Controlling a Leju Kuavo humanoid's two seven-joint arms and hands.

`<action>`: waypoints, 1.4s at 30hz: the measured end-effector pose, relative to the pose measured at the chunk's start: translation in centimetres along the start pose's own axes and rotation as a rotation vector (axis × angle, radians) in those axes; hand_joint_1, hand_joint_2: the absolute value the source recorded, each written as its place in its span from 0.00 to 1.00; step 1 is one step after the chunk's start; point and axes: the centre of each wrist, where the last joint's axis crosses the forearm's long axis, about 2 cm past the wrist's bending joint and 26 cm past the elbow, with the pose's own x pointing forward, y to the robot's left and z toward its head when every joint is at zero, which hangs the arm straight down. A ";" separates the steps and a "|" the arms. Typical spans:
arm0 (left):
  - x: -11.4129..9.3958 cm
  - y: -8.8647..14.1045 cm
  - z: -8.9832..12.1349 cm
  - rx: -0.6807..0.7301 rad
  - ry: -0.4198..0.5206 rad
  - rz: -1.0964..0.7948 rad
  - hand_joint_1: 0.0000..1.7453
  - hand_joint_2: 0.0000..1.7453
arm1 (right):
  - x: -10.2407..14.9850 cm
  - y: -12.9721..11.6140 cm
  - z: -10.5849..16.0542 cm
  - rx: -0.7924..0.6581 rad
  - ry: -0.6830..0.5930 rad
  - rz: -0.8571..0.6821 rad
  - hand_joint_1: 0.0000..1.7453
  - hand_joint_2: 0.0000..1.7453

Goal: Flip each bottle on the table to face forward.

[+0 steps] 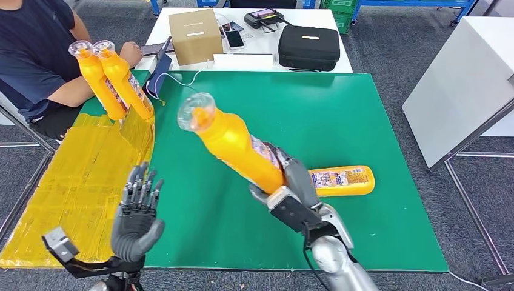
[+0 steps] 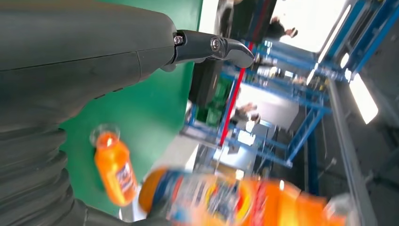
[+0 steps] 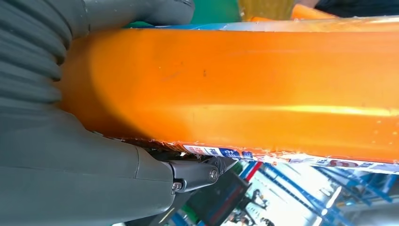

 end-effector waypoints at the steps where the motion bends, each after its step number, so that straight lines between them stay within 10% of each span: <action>1: -0.2 -0.4 -0.1 -0.012 0.003 0.005 0.00 1.00 | 0.3 0.6 -0.5 0.003 -0.003 -0.002 1.00 1.00; 24: -0.8 -1.5 1.4 0.015 -0.021 -0.033 0.00 1.00 | 2.7 13.1 0.9 0.474 -0.146 0.160 1.00 1.00; 28: -0.8 -1.2 2.1 0.038 -0.013 -0.037 1.00 1.00 | 2.4 13.5 1.1 0.514 -0.159 0.181 1.00 1.00; 42: -0.9 -0.9 2.9 0.058 -0.031 -0.060 1.00 1.00 | 2.2 13.9 1.4 0.542 -0.166 0.194 1.00 1.00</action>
